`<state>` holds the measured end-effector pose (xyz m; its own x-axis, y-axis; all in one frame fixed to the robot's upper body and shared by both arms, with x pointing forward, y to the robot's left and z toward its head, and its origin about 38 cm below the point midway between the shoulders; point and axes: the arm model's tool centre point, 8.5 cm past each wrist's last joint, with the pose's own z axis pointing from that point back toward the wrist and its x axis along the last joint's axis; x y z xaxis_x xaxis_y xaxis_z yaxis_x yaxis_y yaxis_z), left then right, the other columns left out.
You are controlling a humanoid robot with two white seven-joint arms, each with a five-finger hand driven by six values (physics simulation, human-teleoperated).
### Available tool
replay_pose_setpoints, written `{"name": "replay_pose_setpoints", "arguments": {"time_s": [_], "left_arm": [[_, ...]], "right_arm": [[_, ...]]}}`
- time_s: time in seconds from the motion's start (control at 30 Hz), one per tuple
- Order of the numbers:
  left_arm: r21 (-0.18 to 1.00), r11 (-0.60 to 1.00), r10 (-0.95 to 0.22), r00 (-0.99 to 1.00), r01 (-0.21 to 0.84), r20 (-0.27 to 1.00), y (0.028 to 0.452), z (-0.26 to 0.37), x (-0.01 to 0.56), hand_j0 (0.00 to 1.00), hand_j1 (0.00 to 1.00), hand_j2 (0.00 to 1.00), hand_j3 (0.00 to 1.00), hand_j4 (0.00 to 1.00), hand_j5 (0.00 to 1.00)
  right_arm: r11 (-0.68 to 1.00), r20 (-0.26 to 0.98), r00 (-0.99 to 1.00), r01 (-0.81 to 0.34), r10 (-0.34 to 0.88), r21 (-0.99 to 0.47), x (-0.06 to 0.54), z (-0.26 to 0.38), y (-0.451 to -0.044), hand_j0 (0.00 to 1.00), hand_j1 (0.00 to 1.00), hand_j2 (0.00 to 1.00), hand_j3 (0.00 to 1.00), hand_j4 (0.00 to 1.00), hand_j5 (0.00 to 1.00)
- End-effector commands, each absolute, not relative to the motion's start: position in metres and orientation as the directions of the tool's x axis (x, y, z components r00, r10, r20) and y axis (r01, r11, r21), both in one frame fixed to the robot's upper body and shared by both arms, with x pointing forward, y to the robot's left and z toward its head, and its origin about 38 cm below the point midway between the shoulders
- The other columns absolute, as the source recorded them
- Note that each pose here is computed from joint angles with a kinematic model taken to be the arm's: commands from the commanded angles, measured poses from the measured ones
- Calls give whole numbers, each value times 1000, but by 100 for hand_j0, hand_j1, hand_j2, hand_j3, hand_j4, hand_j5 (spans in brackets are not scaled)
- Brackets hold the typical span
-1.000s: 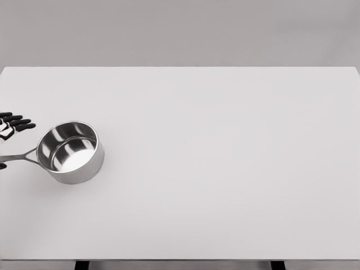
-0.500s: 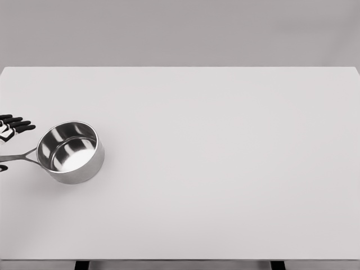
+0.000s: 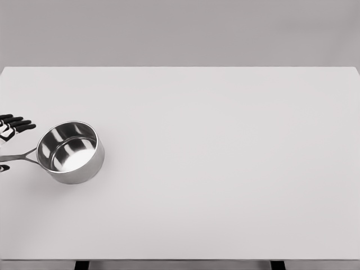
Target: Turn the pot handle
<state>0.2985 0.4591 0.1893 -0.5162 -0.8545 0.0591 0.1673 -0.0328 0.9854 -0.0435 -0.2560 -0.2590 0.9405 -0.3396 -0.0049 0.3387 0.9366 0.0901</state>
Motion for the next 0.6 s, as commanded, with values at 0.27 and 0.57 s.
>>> {"name": "replay_pose_setpoints", "arguments": {"time_s": [0.27,0.57], "left_arm": [[986,-22,-872,-486,168,63,470,189,302,100,100,100,100,100,100],[987,-19,-883,-466,160,59,478,191,306,100,100,100,100,100,100]], "right_arm": [[937,-5,941,338,-339,90,-44,-259,-256,100,100,100,100,100,100],[937,-5,941,338,-339,90,-44,-259,-256,100,100,100,100,100,100]]}}
